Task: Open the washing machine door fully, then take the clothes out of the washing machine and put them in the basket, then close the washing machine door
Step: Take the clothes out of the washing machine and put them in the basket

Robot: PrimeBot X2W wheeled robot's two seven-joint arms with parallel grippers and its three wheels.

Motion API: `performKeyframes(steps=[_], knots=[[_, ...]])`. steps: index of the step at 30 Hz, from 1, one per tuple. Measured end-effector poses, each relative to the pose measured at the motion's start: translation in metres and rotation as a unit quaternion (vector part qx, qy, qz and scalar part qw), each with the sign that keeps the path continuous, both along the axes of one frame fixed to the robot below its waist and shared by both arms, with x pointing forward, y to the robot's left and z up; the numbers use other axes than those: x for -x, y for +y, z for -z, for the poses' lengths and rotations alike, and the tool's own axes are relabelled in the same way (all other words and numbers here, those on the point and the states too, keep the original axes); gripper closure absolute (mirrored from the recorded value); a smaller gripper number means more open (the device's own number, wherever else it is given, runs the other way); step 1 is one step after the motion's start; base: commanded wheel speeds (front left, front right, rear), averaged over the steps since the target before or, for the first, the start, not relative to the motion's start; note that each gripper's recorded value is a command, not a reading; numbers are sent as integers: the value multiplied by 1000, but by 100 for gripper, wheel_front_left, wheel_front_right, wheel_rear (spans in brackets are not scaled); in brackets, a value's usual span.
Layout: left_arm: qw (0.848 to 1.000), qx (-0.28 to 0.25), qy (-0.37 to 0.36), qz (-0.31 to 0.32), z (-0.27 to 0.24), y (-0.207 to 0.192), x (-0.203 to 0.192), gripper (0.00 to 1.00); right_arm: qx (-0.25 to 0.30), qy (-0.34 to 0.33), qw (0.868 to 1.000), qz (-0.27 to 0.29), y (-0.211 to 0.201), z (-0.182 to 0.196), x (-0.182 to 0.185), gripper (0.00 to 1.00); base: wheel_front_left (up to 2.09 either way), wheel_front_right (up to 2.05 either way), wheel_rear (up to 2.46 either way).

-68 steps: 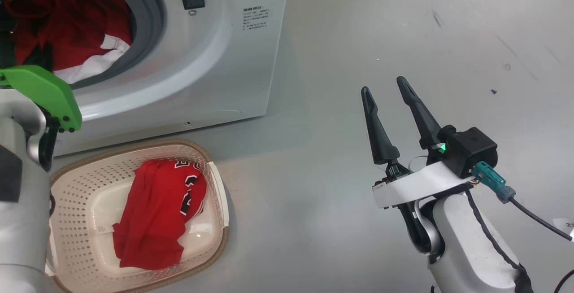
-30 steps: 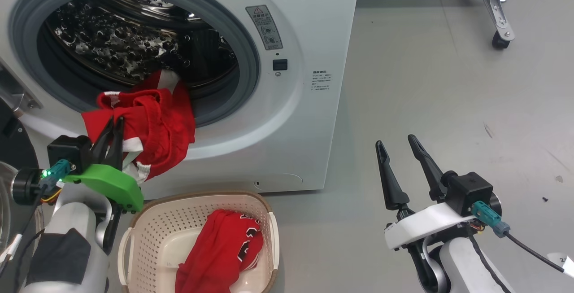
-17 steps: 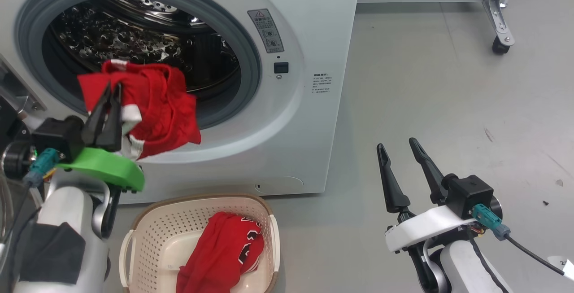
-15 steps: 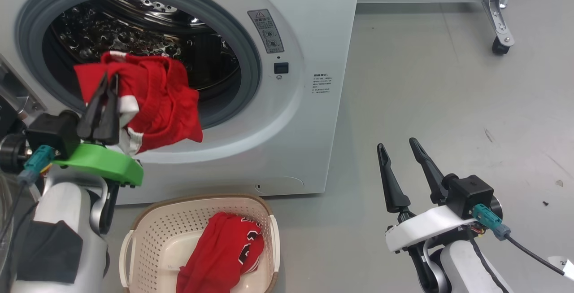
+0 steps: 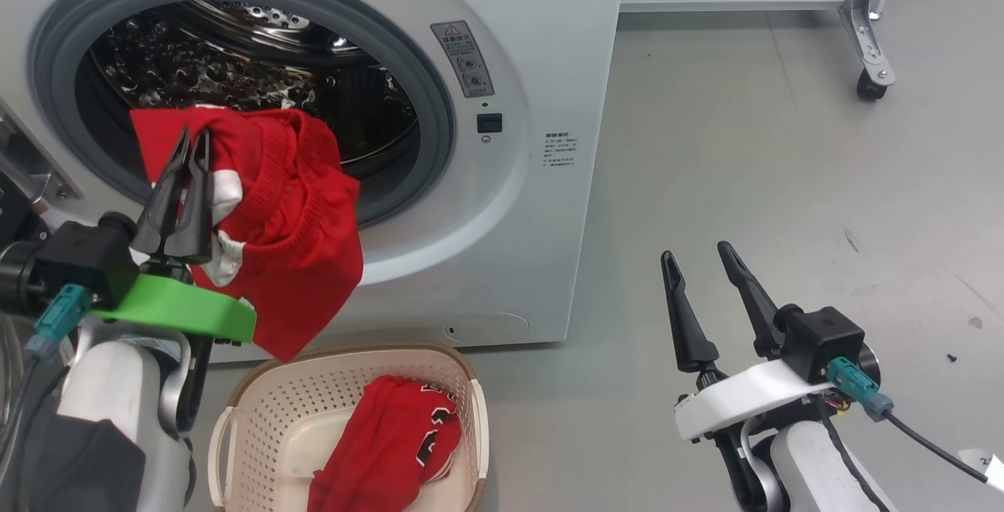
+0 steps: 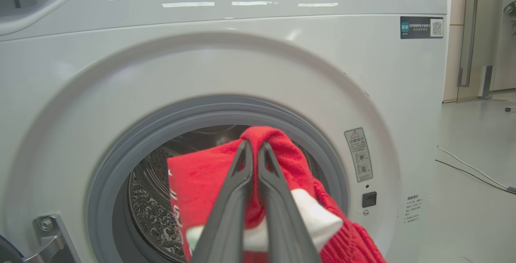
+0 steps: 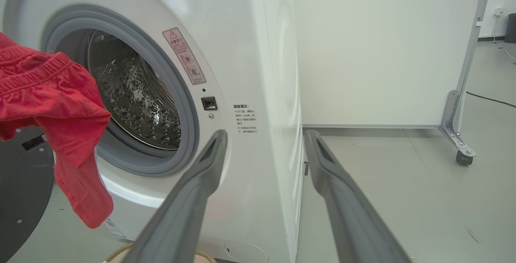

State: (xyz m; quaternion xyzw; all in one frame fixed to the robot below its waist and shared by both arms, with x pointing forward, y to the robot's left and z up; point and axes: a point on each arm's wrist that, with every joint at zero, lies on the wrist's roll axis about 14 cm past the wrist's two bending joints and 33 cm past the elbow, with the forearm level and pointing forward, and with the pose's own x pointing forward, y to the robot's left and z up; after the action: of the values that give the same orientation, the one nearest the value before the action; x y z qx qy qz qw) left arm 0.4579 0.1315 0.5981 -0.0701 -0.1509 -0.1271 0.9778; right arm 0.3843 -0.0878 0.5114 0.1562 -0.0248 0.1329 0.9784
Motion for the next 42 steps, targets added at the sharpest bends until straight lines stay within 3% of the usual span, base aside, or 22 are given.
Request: performKeyframes(steps=[26,34,42], knots=[[983,-32,180,17,132,-3,38,100,-4,28,1000,-4,2,20,-3,0,0,0,0],[965,-60,252,33,180,-7,54,100,0,38,999,-3,1,28,-7,0,0,0,0],[937,-91,335,35,231,6,72,100,3,46,999,-8,3,36,-12,0,0,0,0]])
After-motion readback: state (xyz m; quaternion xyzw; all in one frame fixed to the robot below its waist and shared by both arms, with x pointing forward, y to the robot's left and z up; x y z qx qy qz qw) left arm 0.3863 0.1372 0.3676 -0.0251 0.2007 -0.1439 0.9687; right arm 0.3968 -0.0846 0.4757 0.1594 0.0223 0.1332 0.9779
